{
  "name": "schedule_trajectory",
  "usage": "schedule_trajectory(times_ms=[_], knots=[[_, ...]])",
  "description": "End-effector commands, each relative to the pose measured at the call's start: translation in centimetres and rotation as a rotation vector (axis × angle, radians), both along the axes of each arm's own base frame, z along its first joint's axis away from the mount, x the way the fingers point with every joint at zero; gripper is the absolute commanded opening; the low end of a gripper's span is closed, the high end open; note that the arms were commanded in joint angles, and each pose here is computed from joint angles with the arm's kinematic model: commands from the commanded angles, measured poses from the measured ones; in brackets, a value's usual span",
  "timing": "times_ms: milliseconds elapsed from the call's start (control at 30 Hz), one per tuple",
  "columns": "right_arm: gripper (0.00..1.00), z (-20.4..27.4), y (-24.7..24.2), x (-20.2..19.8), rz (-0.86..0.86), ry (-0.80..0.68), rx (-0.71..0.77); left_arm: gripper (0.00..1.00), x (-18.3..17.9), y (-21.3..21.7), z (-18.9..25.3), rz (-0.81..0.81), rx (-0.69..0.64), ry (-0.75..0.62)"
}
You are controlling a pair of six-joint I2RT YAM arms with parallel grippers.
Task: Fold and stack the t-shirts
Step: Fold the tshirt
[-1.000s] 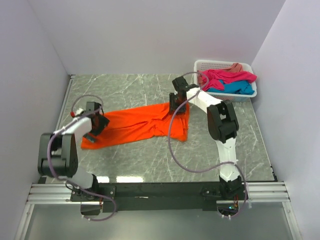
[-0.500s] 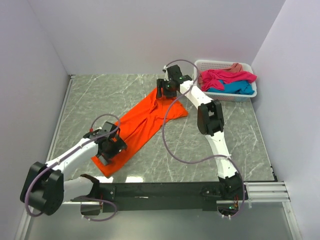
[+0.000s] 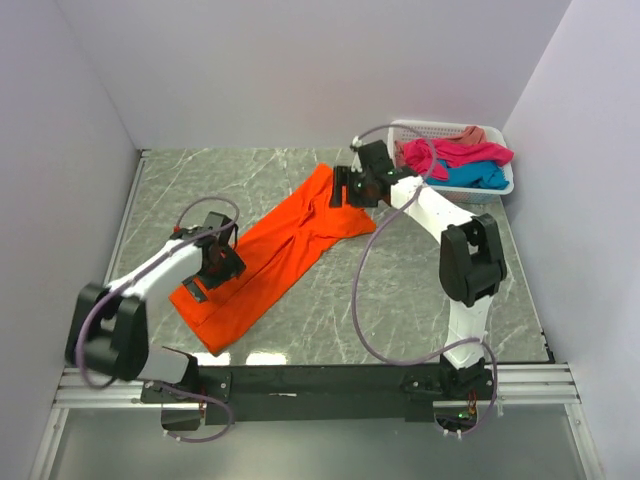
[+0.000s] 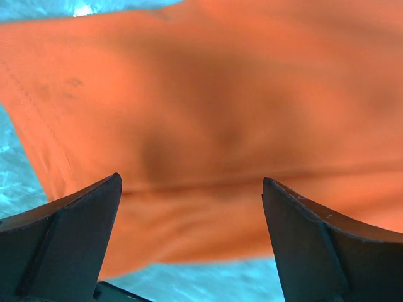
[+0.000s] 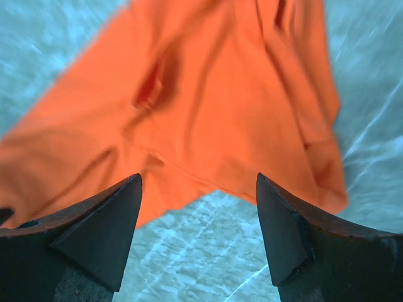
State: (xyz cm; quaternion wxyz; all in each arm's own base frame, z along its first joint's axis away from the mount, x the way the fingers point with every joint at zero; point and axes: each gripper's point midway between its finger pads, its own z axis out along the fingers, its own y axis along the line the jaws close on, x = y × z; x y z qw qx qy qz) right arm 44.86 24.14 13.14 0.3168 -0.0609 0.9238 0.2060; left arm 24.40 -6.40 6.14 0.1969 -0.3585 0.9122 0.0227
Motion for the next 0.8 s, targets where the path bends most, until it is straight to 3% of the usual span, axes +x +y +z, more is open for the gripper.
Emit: schedule_trajectory(times_ms=[0, 167, 433, 567, 600, 667, 767], knots=[[0.79, -3.6, 0.7, -1.4, 0.012, 0.072, -0.01, 0.99, -0.2, 0.0, -2.3, -0.076, 0.005, 0.116], [0.8, -7.1, 0.7, -1.5, -0.015, 0.186, -0.043, 0.99, -1.6, -1.6, -3.7, -0.129, -0.085, 0.152], [0.8, -10.8, -1.8, 3.5, -0.077, 0.272, -0.147, 0.99, -6.2, -6.7, -5.8, -0.282, -0.254, 0.277], [0.8, -11.5, -2.1, 5.9, -0.003, 0.262, -0.162, 0.99, -8.8, -11.0, -6.0, -0.357, -0.399, 0.336], [0.8, -9.8, -1.6, 7.2, 0.031, 0.223, -0.148, 0.99, -9.3, -11.7, -5.9, -0.37, -0.399, 0.357], [0.8, -11.1, -2.0, 8.6, 0.058, 0.21, -0.151, 0.99, -9.4, -12.6, -5.4, -0.384, -0.397, 0.36], [0.82, -10.3, -2.8, 11.7, 0.006, 0.116, -0.122, 1.0, -8.8, -16.0, -4.2, -0.436, -0.445, 0.327]])
